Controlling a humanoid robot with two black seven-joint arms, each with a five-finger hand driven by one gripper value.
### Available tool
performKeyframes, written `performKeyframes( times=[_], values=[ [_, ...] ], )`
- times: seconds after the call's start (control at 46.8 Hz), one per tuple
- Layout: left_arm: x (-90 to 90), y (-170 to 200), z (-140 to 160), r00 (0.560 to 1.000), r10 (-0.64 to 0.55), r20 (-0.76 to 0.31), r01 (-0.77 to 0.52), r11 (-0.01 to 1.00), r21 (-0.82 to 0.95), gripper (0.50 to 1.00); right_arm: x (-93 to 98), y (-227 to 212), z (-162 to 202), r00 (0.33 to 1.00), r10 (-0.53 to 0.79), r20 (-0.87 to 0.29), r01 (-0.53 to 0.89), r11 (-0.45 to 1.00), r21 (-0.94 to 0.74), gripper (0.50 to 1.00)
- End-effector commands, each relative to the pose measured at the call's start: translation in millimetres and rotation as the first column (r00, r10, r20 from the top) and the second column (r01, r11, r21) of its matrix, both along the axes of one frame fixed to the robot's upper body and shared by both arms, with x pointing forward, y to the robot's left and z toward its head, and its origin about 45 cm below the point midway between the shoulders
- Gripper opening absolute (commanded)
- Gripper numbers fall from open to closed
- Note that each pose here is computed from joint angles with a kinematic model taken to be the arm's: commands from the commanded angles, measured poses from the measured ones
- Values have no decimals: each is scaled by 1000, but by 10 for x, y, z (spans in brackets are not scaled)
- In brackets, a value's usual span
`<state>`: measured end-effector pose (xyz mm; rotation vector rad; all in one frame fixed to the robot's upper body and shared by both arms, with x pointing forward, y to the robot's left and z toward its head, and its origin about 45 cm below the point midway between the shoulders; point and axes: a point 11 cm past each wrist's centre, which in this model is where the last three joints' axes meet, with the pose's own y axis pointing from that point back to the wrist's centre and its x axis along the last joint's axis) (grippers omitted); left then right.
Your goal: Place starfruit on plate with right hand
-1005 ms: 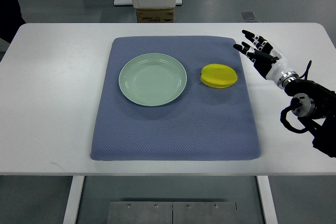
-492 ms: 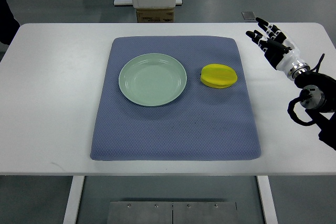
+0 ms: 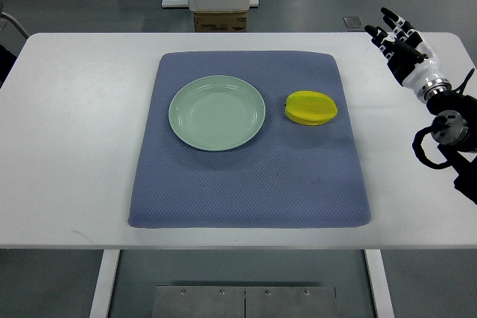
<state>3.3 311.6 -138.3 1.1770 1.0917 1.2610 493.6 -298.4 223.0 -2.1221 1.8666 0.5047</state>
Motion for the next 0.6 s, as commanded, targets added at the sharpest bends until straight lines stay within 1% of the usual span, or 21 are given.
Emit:
performKeyframes(
  times=[0.0,0.064,0.128,0.257,0.385,0.513,0.577],
  values=[
    [19,0,1,1000,0,3,0,1000,0,1000,-12,-27,14,999,-22,38,22,1000,0,1000],
    [19,0,1,1000,0,3,0,1000,0,1000,-24,-43,81,993,-45,113,45,999,3,1000],
    [1,0,0,1000,1,0,-1,1000,0,1000,-28,-7,137,986,-39,159,39,999,0,1000],
    [0,0,0,1000,-1,0,1,1000,0,1000,-24,86,132,988,2,156,4,999,-40,1000],
    [9,0,0,1000,1,2,-1,1000,0,1000,-5,290,223,982,64,177,-54,997,-63,1000],
    [9,0,0,1000,1,2,-1,1000,0,1000,-96,528,287,969,159,191,-146,986,-79,1000],
    [0,0,0,1000,1,0,-1,1000,0,1000,-177,502,334,958,211,196,-186,973,-137,1000]
  ],
)
